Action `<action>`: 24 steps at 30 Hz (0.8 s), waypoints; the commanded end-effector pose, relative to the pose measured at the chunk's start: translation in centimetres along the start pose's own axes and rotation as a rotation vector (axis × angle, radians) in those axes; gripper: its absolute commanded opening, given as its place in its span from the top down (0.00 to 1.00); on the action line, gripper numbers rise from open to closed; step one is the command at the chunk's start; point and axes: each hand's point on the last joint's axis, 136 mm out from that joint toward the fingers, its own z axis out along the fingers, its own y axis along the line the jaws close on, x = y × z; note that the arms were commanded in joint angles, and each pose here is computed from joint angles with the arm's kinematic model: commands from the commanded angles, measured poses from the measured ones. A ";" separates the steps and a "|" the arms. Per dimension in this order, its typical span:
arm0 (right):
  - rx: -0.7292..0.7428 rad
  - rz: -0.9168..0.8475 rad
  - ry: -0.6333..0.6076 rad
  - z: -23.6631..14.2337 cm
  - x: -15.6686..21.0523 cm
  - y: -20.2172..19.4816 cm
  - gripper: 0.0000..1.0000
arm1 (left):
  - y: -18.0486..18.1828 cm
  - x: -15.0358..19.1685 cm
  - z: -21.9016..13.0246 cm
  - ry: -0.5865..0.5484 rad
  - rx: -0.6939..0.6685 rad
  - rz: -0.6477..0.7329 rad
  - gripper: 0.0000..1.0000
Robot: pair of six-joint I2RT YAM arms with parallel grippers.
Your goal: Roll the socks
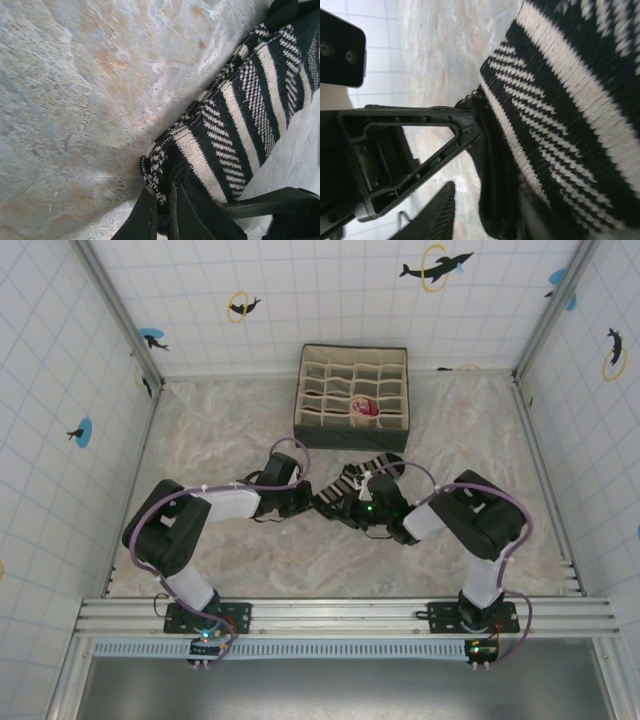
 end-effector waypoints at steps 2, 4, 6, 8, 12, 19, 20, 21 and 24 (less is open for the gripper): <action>0.220 -0.247 -0.031 -1.3 -0.5 -0.6 0.50 | 0.7 0.8 -0.7 0.072 -0.087 -0.014 1.00; 0.283 -0.363 -0.064 -2.0 -0.7 0.0 0.43 | 0.4 0.9 -1.0 0.090 -0.095 -0.018 1.00; 0.353 -0.477 -0.097 -2.7 -0.8 0.3 0.37 | 0.2 0.9 -1.3 0.105 -0.104 -0.022 1.00; 0.411 -0.588 -0.118 -3.2 -0.7 0.7 0.32 | -0.1 0.8 -1.6 0.119 -0.115 -0.020 1.00; 0.538 -0.815 -0.165 -3.9 -0.2 1.2 0.26 | -0.3 1.1 -1.8 0.159 -0.128 -0.013 1.00; 0.687 -1.224 -0.229 -3.1 1.7 3.4 0.27 | -0.9 1.6 -2.0 0.208 -0.121 -0.006 1.00; 0.704 -1.270 -0.220 -2.6 2.0 3.5 0.27 | -0.8 1.6 -2.1 0.212 -0.122 -0.007 1.00; 0.722 -1.308 -0.217 -2.2 2.1 3.6 0.27 | -0.9 1.7 -2.0 0.218 -0.122 -0.007 1.00; 0.782 -1.421 -0.205 -0.8 2.6 3.7 0.27 | -0.8 1.9 -2.1 0.229 -0.122 -0.010 1.00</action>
